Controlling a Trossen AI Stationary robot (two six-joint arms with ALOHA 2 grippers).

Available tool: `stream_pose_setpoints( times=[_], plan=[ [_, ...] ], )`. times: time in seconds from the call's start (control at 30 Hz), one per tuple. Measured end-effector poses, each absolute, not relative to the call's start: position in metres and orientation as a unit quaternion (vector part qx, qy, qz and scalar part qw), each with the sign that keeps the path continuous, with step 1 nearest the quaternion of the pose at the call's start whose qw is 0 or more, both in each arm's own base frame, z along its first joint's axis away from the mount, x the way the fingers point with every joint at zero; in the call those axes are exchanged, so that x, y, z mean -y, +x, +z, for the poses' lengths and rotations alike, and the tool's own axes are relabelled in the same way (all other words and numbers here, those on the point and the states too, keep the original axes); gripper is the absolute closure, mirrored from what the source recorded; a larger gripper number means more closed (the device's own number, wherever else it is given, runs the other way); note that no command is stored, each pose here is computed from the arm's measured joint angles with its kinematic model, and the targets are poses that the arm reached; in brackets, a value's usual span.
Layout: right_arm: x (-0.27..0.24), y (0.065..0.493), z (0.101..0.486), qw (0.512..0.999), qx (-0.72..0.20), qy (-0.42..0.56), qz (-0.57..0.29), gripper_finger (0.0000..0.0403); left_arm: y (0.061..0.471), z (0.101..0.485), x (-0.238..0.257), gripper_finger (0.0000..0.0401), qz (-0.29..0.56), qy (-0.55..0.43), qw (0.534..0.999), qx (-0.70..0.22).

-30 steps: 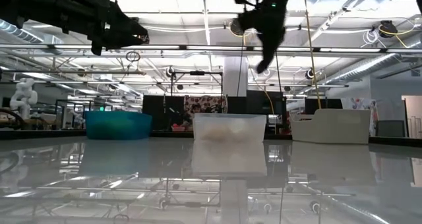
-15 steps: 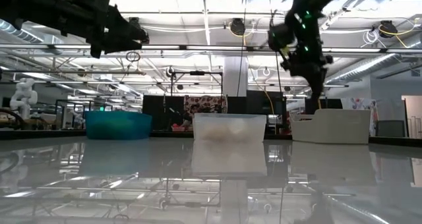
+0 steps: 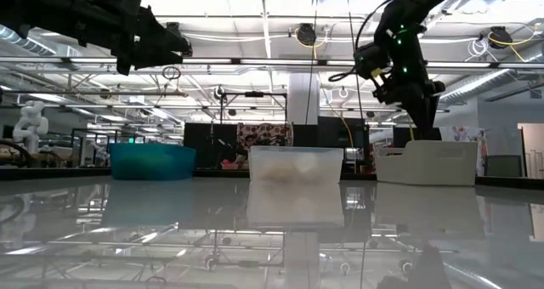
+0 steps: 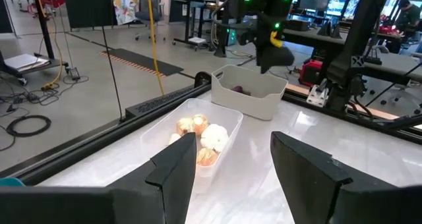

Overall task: Sort produce into baskets
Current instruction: Put the eggplant into the gray bin

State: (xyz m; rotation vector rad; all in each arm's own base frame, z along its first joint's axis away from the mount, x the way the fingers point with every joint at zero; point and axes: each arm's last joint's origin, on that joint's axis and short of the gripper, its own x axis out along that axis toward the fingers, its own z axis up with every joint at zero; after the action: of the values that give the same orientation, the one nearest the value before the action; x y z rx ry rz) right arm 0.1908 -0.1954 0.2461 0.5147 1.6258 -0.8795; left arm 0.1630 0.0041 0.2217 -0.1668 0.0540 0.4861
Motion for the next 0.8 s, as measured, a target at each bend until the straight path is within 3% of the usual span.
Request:
stream_pose_setpoints(
  times=[0.27,0.43,0.63,0.8],
  plan=[
    [0.156,0.205,0.274,0.571,-0.676,0.327,-0.332,0.0232,0.163,0.222,-0.004,0.0198,0.24,-0.082,0.967,-0.027],
    [0.107,0.222,0.282,0.579,-0.664,0.306,-0.36,0.0232,0.163,0.222,-0.004,0.0198,0.24,-0.082,0.967,-0.027],
    [0.038,0.237,0.266,0.585,-0.675,0.265,-0.363,0.0232,0.163,0.222,-0.004,0.0198,0.24,-0.082,0.967,-0.027],
    [-0.021,0.242,0.234,0.594,-0.673,0.303,-0.322,0.0232,0.163,0.222,-0.004,0.0198,0.237,-0.083,0.968,-0.027]
  ],
)
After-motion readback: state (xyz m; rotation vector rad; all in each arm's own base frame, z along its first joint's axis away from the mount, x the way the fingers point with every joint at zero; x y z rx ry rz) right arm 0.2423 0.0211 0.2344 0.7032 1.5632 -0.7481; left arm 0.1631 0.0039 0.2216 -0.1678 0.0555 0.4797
